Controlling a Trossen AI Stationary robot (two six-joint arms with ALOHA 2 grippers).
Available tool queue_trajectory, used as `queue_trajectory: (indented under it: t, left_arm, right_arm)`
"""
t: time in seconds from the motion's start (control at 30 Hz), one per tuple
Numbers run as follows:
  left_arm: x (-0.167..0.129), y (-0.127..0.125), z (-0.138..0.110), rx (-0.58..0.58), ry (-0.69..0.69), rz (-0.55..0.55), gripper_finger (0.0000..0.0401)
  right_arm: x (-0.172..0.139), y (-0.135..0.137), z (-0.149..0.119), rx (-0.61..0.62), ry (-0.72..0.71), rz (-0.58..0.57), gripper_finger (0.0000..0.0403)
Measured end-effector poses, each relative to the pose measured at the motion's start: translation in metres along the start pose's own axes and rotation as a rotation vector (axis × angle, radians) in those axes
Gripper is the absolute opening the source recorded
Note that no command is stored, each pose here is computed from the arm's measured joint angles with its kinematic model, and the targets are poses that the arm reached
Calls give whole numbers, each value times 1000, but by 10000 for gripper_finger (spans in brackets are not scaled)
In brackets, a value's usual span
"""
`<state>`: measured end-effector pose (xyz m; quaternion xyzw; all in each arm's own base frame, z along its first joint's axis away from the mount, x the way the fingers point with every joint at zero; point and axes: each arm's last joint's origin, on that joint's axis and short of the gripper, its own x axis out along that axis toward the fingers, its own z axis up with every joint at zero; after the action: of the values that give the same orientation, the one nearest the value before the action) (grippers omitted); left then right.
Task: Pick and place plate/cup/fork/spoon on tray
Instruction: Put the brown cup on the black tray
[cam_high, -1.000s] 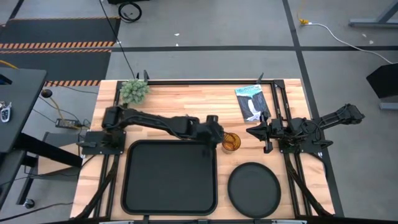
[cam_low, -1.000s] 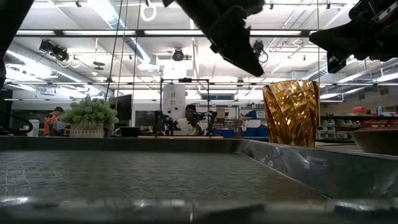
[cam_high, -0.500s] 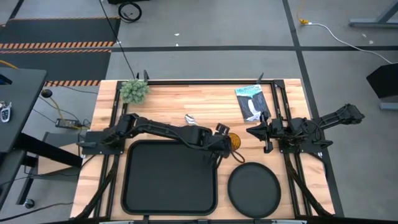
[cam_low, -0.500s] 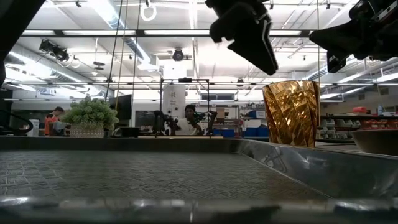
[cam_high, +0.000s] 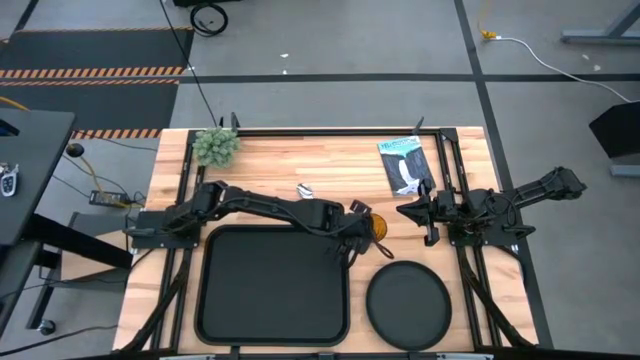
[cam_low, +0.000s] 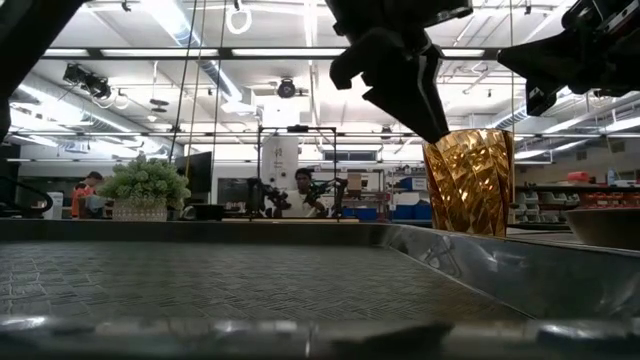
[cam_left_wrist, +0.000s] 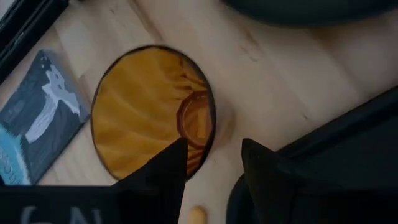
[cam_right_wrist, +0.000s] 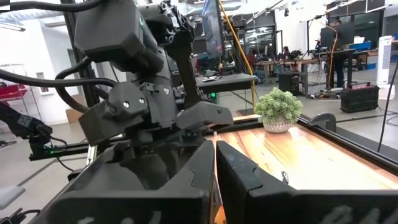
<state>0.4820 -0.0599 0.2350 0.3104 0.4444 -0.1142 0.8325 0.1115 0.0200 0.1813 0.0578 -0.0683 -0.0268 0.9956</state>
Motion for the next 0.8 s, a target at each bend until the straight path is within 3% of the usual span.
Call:
queue_trajectory:
  t: [0.33,0.8]
  left_arm:
    - [1,2,-2,22,-2,-7,155]
    - [2,4,-4,24,-5,-28,72]
  right_arm:
    - [0,0,0,0,0,0,23]
    - [0,0,0,0,0,0,23]
